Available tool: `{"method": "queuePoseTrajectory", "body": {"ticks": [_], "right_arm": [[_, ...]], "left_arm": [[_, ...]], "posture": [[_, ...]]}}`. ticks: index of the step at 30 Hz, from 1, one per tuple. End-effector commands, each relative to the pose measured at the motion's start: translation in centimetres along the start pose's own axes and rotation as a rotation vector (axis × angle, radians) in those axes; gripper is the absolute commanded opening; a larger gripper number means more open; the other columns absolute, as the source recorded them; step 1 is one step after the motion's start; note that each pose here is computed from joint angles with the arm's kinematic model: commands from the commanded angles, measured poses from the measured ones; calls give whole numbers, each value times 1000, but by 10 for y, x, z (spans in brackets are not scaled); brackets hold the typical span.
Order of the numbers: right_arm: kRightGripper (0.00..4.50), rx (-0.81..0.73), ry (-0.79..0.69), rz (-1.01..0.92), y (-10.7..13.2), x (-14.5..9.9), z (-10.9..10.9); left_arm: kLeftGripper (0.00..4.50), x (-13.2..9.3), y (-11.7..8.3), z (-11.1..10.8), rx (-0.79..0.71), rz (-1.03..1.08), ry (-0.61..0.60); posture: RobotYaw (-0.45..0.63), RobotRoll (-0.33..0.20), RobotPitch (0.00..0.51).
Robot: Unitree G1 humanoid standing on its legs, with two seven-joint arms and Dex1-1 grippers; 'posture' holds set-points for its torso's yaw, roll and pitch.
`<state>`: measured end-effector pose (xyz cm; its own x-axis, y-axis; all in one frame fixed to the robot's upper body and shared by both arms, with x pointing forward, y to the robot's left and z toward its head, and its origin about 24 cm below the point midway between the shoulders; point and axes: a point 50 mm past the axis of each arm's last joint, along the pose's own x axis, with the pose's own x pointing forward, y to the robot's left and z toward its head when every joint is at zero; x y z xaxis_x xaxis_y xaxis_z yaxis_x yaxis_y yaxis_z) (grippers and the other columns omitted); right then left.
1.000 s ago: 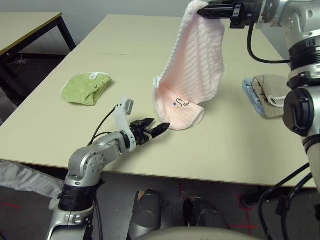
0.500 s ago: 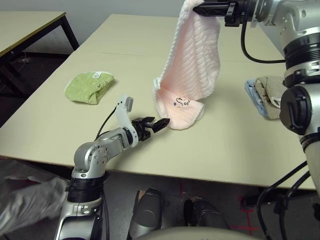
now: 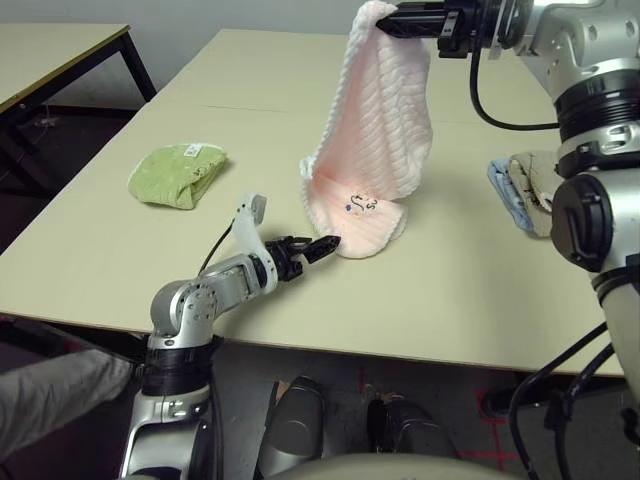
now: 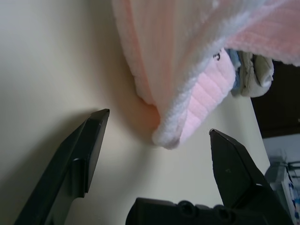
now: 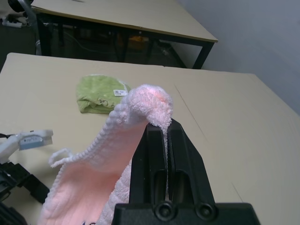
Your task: Fold the towel and set it aside.
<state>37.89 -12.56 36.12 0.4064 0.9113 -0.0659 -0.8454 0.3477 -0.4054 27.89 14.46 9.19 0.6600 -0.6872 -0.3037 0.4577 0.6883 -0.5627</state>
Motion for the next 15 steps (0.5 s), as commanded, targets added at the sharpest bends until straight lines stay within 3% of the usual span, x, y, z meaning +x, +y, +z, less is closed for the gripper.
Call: {"method": "queuePoseTrajectory", "body": {"ticks": [1, 15], "right_arm": [[29, -2, -14, 3, 1, -1, 1], [29, 2, -17, 3, 1, -4, 1]], "left_arm": [[4500, 6, -1, -5, 13, -17, 48], [4500, 18, 3, -6, 13, -12, 58]], "posture": [[191, 0, 113], [175, 0, 106]]}}
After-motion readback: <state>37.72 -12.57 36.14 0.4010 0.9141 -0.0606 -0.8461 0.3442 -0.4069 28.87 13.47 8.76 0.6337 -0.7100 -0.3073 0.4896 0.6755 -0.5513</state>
